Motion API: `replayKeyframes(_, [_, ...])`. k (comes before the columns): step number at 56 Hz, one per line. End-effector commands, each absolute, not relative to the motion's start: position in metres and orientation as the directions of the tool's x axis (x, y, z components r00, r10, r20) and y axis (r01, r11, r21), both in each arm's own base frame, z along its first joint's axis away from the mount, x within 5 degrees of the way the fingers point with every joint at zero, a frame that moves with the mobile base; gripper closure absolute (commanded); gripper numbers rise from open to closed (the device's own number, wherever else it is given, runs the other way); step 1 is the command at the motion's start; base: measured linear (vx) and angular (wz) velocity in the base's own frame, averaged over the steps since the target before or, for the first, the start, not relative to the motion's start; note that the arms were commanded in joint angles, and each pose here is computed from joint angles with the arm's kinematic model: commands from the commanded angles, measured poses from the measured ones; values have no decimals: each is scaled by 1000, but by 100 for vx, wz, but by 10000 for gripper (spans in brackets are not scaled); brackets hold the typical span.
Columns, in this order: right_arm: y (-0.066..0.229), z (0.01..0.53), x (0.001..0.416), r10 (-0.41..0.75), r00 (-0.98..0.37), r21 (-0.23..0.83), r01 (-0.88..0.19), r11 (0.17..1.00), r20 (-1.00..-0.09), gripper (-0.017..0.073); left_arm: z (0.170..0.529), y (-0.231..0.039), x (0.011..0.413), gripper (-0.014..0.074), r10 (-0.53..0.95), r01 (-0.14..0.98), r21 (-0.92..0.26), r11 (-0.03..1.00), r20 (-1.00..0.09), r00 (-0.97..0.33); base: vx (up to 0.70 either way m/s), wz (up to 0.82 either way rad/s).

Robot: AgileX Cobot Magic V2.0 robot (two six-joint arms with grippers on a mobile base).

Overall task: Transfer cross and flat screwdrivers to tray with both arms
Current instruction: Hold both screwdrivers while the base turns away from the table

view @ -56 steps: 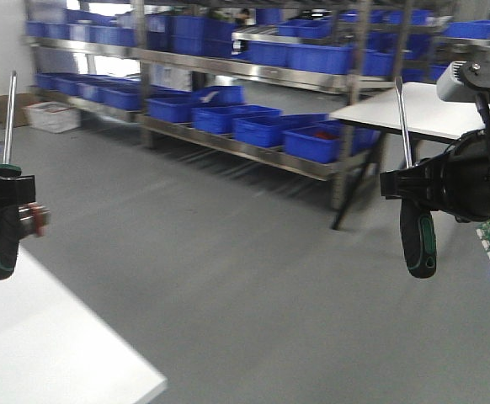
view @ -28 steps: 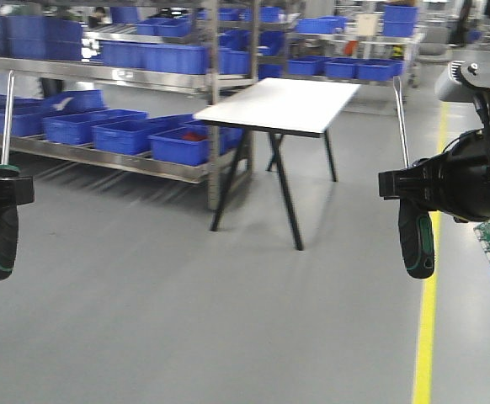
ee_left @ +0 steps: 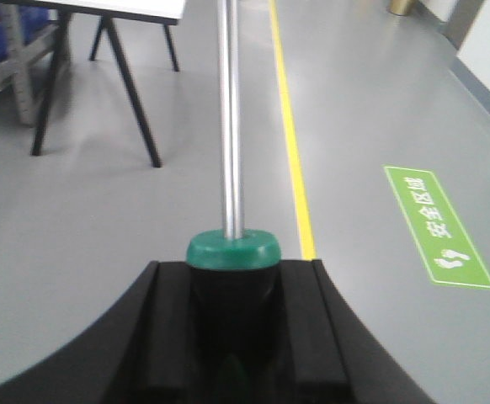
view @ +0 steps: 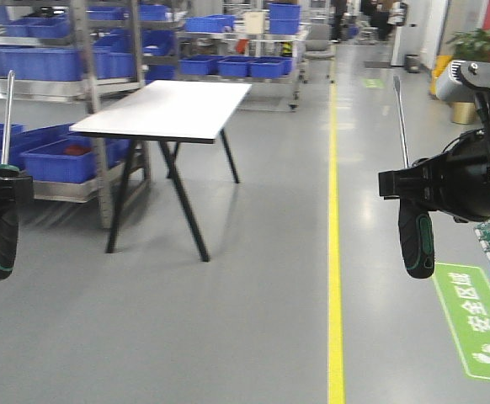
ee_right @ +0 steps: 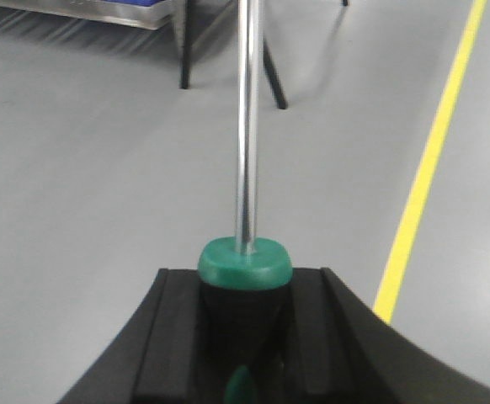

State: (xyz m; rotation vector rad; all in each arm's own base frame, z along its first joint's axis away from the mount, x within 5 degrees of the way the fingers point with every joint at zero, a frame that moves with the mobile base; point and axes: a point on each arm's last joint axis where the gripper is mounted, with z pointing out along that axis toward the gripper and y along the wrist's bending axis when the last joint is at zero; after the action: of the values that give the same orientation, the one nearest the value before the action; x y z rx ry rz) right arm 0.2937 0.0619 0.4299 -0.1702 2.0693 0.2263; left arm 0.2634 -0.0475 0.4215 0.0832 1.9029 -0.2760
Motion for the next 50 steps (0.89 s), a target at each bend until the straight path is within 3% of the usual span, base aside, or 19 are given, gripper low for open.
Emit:
replayKeyframes(1, [59,458,285,2,-348,84,-221,972,-938,568,445,-47,256,601,-120,201,-164,966,-970,-212,36,-44])
replayKeyframes(28, [59,458,285,2,-348,84,-221,972,-938,568,445,-47,256,601,-120,201,-164,966,-970,-212,42,-30])
replayKeyframes(50, [59,458,285,2,-348,84,-221,972,-938,568,445,-47,256,601,-120,201,-164,966,-970,-213,51,12])
